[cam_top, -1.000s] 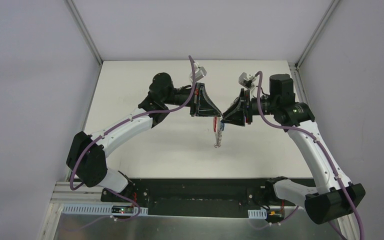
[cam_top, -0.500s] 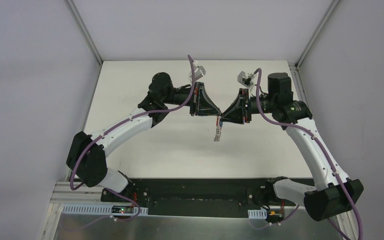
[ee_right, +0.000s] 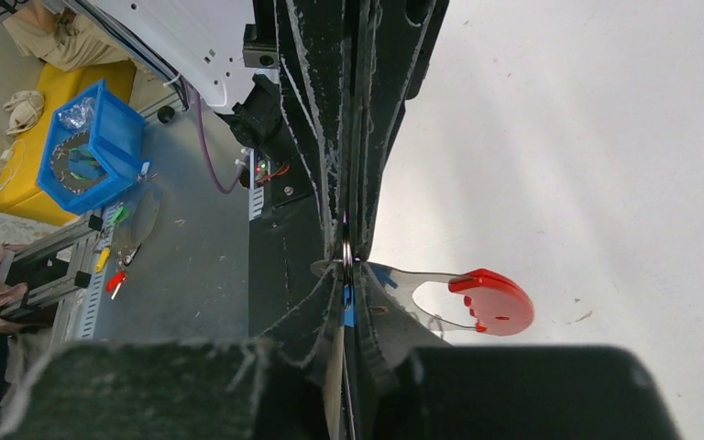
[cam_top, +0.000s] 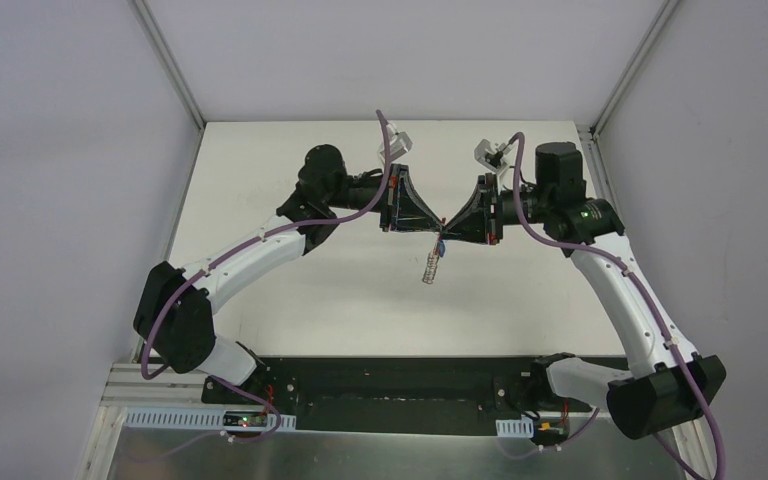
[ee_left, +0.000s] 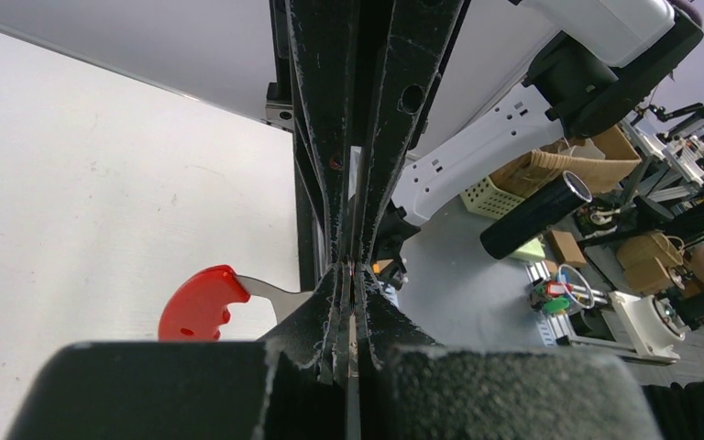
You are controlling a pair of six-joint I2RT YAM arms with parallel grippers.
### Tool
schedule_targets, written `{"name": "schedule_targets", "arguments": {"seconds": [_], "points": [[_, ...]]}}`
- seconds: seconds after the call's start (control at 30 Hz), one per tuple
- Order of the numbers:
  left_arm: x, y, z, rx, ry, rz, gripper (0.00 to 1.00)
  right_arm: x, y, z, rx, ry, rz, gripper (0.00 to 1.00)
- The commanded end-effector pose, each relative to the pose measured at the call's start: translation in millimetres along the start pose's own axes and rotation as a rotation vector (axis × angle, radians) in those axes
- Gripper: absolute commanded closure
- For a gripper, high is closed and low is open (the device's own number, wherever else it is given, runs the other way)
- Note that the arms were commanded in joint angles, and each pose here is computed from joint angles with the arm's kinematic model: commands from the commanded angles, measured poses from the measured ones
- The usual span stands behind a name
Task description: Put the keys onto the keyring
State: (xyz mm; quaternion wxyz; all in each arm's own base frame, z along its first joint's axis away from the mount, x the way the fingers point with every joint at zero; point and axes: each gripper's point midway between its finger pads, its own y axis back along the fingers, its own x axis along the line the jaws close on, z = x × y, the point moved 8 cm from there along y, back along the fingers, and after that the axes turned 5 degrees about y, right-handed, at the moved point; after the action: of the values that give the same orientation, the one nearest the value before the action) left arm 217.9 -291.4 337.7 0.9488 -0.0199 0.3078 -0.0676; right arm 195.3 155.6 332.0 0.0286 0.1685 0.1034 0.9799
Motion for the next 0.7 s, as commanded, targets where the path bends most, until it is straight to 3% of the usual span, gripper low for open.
{"name": "schedule_targets", "arguments": {"seconds": [0.0,0.17,0.33,0.47,0.67], "points": [[-7,0,11,-0.027,-0.060,-0.027,1.00,7,0,18,-0.033,0.053,0.056,0.97],[-8,0,12,-0.017,-0.074,-0.030,1.00,6,1,17,-0.016,0.066,0.027,1.00],[-13,5,14,0.057,-0.152,-0.003,1.00,7,-2,12,0.084,0.107,-0.029,1.00],[-13,11,11,0.132,-0.190,0.056,0.88,8,-7,7,0.153,0.109,-0.031,1.00],[-11,13,4,0.193,-0.225,0.084,0.78,7,-12,6,0.172,0.111,-0.021,1.00]]}}
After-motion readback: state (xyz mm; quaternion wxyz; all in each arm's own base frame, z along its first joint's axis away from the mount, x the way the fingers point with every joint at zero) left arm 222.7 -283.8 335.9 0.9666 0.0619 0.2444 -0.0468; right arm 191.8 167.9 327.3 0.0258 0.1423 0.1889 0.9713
